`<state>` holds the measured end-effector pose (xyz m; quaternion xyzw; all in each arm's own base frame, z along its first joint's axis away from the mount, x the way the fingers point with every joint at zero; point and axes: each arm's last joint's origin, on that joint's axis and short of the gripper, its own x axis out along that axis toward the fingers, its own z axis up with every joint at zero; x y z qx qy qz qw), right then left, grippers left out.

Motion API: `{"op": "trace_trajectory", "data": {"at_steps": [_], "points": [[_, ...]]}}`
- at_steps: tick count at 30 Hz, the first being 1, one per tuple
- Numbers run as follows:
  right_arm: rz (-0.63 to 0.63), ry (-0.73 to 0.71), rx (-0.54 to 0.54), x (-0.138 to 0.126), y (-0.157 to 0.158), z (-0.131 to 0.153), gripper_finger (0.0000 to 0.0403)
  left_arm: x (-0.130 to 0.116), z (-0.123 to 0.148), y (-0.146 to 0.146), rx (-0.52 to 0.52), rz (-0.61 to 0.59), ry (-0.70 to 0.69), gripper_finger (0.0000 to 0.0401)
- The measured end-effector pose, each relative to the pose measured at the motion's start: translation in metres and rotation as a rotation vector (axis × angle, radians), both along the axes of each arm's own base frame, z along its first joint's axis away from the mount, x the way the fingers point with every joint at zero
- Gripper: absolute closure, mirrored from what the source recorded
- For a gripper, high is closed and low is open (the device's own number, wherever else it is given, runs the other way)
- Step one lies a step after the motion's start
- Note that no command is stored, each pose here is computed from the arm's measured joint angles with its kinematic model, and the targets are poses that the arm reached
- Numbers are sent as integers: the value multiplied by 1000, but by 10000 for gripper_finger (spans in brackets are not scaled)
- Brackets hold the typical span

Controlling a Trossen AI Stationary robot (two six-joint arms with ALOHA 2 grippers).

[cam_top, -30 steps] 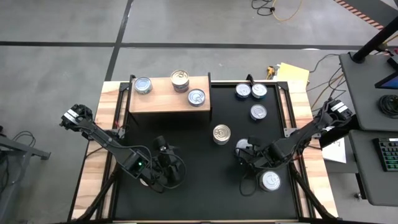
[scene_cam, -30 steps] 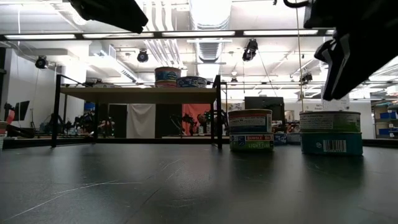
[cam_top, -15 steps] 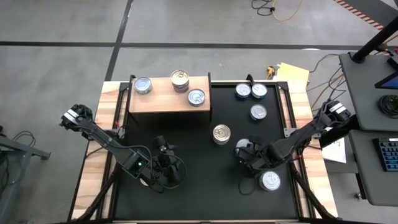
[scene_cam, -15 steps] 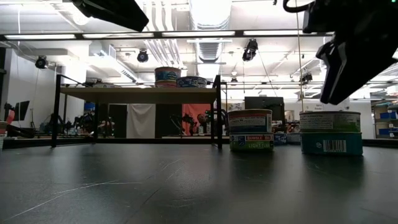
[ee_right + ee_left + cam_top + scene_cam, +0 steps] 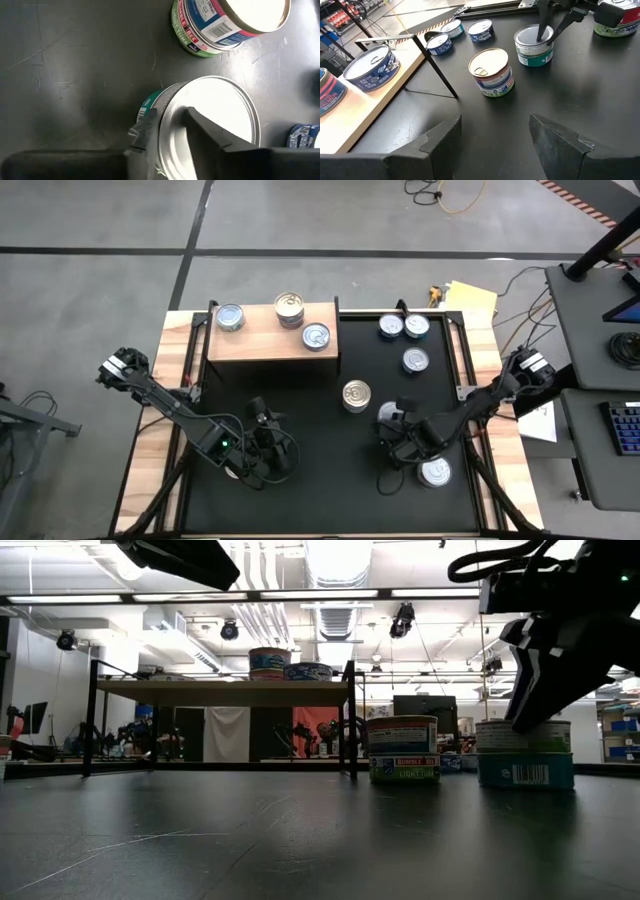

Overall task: Stack canned seafood by type on shelf
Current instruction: Stack the green/white tuna can on top of the other green/white tuna can on the shelf

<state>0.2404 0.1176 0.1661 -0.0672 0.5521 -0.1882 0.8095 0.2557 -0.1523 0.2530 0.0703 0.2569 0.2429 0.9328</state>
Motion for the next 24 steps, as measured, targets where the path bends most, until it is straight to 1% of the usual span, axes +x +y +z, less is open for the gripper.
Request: {"op": "trace_trajectory", "data": {"at_steps": [5,8,13,20,24], "points": [[-22,11,-4,1,0,-5,374,0,0,0,0,0,0,184],[-18,13,-6,1,0,-6,391,0,0,0,0,0,0,184],[14,2,-3,-1,-1,2,394,0,0,0,-6,4,-4,184],[66,-49,25,0,-1,26,395,0,0,0,-7,4,-5,184],[83,-64,18,2,1,34,395,0,0,0,-7,4,-5,184]]}}
